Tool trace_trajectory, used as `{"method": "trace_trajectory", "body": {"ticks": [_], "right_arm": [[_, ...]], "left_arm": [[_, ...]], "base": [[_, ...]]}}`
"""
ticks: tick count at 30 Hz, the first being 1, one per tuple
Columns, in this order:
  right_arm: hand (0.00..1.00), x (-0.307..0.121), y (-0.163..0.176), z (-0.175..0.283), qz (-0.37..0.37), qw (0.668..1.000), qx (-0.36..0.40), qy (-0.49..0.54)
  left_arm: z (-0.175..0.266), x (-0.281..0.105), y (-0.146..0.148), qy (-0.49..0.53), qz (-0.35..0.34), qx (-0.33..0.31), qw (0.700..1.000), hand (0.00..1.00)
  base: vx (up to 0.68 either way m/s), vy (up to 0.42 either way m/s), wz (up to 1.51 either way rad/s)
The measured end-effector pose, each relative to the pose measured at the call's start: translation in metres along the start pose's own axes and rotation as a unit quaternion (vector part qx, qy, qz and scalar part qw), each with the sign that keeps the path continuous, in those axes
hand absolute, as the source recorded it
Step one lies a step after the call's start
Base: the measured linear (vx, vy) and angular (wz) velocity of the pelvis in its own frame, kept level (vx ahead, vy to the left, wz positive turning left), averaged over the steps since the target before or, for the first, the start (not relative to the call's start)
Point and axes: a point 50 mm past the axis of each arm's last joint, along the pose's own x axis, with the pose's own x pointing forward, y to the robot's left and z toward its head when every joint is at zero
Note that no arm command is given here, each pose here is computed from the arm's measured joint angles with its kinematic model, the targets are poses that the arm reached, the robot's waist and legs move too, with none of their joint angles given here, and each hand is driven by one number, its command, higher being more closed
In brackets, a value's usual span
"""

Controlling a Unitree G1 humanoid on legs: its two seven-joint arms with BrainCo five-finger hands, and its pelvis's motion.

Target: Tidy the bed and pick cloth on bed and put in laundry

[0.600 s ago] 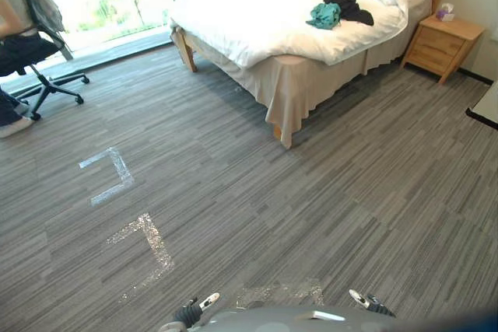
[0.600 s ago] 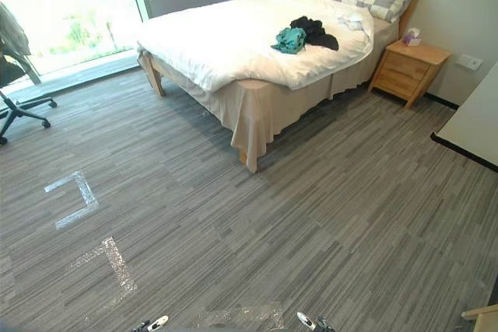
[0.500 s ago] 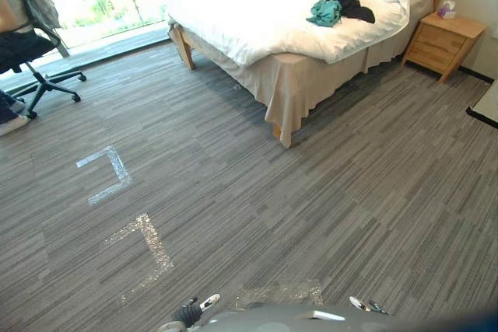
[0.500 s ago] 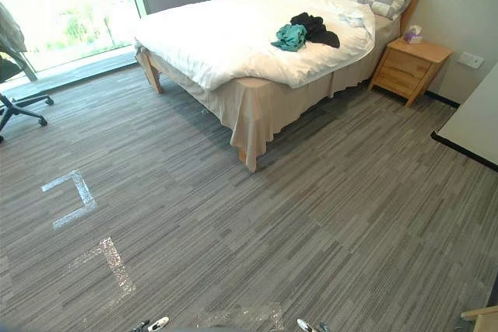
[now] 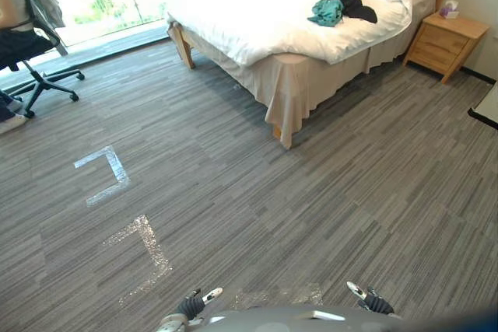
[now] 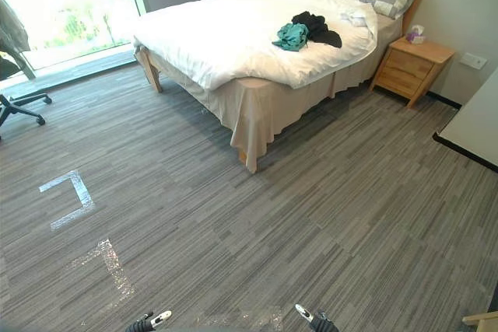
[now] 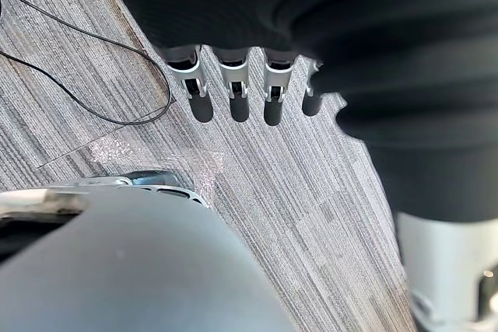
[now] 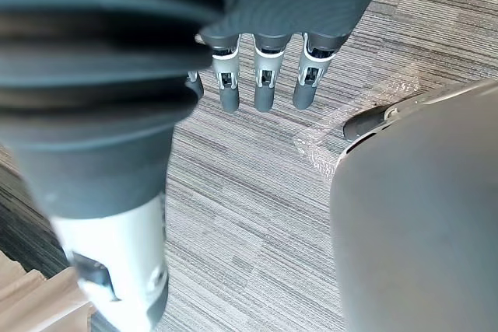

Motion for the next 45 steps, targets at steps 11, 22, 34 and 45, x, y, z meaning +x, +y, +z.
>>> {"method": "trace_trajectory", "body": {"ticks": [11, 22, 34, 45], "right_arm": [[0.0, 0.0, 0.002, -0.002, 0.002, 1.0, -0.008, 0.012], [0.0, 0.0, 0.002, -0.003, -0.006, 1.0, -0.006, 0.018], [0.0, 0.006, 0.016, 0.01, -0.019, 0.998, 0.065, -0.001], [0.0, 0.003, 0.002, 0.003, -0.036, 0.994, 0.1, 0.013]], "left_arm": [[0.0, 0.0, -0.001, 0.0, -0.002, 0.005, 1.0, 0.0], [0.001, 0.0, -0.001, 0.001, -0.003, 0.01, 1.0, 0.0], [0.023, 0.004, 0.013, -0.004, 0.007, 0.089, 0.996, 0.0], [0.049, 0.011, 0.005, -0.025, 0.002, 0.133, 0.991, 0.0]], "base": [[-0.04, -0.024, 0.0], [-0.01, -0.009, 0.01], [-0.04, -0.016, -0.23], [0.23, -0.258, -0.42]]}}
